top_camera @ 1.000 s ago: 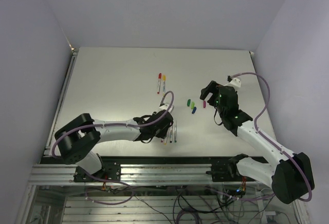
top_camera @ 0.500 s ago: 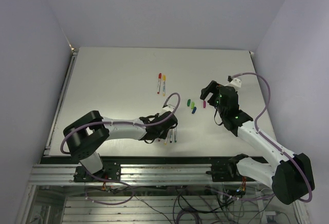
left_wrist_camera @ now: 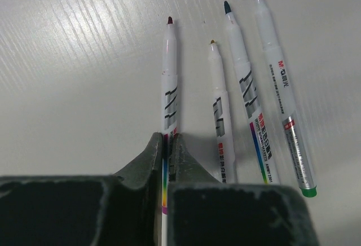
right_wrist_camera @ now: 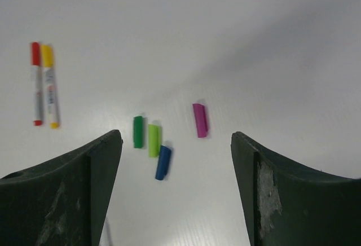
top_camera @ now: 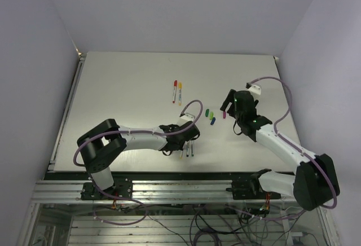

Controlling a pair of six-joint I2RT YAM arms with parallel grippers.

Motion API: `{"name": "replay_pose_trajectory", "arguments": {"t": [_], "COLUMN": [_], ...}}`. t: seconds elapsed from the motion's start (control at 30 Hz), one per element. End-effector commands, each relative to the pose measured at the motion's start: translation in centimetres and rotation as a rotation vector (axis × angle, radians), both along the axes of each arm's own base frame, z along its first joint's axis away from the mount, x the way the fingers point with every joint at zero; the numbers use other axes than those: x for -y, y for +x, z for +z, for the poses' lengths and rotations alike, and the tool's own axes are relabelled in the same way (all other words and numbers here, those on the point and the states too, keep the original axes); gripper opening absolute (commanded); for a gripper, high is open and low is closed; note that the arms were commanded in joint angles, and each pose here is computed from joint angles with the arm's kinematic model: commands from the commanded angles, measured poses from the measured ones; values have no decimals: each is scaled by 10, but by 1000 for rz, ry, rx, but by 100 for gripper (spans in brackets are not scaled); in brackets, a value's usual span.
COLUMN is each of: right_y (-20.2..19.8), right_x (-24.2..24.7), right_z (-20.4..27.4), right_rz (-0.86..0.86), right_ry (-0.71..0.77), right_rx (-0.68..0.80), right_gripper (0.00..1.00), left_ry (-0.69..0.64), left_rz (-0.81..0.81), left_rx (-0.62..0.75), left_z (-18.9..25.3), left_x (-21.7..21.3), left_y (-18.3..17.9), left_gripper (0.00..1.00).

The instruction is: Insert the pens into the pen caps

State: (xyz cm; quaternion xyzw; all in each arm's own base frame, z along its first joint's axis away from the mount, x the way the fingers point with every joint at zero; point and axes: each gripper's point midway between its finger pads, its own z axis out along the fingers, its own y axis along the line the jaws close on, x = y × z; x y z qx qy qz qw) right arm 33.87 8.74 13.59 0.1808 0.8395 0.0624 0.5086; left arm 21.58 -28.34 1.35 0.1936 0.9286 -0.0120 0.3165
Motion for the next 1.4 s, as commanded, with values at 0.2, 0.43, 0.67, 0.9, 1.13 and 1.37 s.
{"name": "replay_pose_trajectory", "arguments": {"t": [0.2,0.43,0.67,0.9,1.13,1.37], "right_y": [9,12,17,20,19,18], "right_x": [4,3,3,-1,2,5], "right_z": [-42,-65,-92,-105,-117,-131], "right_rz": [-19,-12,0,18,15,14], "right_ry": [-103,-135,-168,-163,-179,-203], "right_rx": [-202,-263,-325,-361,-387,-433], "right_gripper": [67,61,57,56,55,50], "left_ry": [-66,-288,-426,-499,-530,-524], "left_rz": [31,75,91,111,105,89], "left_rx": [49,178,226,216,187,164], "left_z": [26,82,114,118,115,110], "left_x": [-7,3,6,3,6,12], "left_y": [11,45,56,60,63,65], "left_gripper": [7,7,7,7,7,7]}}
